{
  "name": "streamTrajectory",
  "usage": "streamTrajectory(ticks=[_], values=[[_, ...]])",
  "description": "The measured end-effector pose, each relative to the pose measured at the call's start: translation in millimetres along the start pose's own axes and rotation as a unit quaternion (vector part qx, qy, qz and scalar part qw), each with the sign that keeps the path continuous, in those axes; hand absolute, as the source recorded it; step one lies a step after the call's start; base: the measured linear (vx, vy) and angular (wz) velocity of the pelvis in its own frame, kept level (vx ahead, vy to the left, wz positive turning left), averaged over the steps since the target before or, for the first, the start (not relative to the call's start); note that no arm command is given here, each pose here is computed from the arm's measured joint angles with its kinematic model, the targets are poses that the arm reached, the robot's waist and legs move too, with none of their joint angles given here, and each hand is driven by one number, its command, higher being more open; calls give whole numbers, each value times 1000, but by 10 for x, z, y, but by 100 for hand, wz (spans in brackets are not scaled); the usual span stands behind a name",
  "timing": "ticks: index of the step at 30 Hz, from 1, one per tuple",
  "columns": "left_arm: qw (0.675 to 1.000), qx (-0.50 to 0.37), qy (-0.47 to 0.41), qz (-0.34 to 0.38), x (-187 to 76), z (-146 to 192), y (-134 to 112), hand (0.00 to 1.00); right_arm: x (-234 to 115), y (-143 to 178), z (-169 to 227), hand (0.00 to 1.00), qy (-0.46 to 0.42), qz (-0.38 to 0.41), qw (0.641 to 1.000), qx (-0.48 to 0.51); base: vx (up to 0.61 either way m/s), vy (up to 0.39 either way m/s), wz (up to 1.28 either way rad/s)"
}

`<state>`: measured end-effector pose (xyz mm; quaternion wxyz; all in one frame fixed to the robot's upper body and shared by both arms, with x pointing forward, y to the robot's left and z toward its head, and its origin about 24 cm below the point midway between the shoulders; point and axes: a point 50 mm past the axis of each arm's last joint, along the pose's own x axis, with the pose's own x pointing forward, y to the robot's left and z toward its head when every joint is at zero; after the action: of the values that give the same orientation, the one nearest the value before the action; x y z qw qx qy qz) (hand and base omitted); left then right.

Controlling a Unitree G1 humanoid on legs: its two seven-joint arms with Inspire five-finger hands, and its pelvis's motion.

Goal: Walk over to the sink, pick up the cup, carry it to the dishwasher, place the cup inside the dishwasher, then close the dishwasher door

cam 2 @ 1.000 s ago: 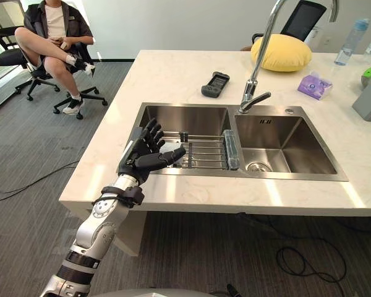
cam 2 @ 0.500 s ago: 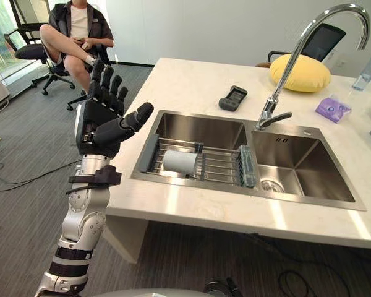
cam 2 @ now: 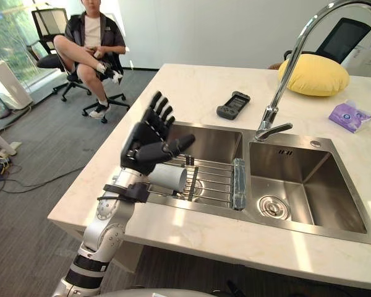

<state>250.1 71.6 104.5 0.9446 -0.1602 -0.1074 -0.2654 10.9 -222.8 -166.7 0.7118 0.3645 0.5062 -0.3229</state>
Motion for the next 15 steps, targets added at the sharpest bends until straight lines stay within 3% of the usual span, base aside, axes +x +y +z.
streamTrajectory(ticks=[3, 7, 10, 15], values=[[995, 59, 51, -69, -22, -206, -204, 100, 53, 206, 174, 100, -20, 25, 999, -11, 47, -2, -3], [982, 128, 131, -52, -158, -423, 93, 100, 69, 284, 180, 100, -27, 38, 999, -8, 7, 35, -5], [969, 188, 155, -37, -247, -376, 343, 100, 69, 260, 162, 100, -25, 33, 999, -13, -12, 25, -5], [938, 301, 165, -52, -235, -249, 512, 100, 71, 230, 167, 100, -26, 31, 999, -16, 4, 17, -2]])
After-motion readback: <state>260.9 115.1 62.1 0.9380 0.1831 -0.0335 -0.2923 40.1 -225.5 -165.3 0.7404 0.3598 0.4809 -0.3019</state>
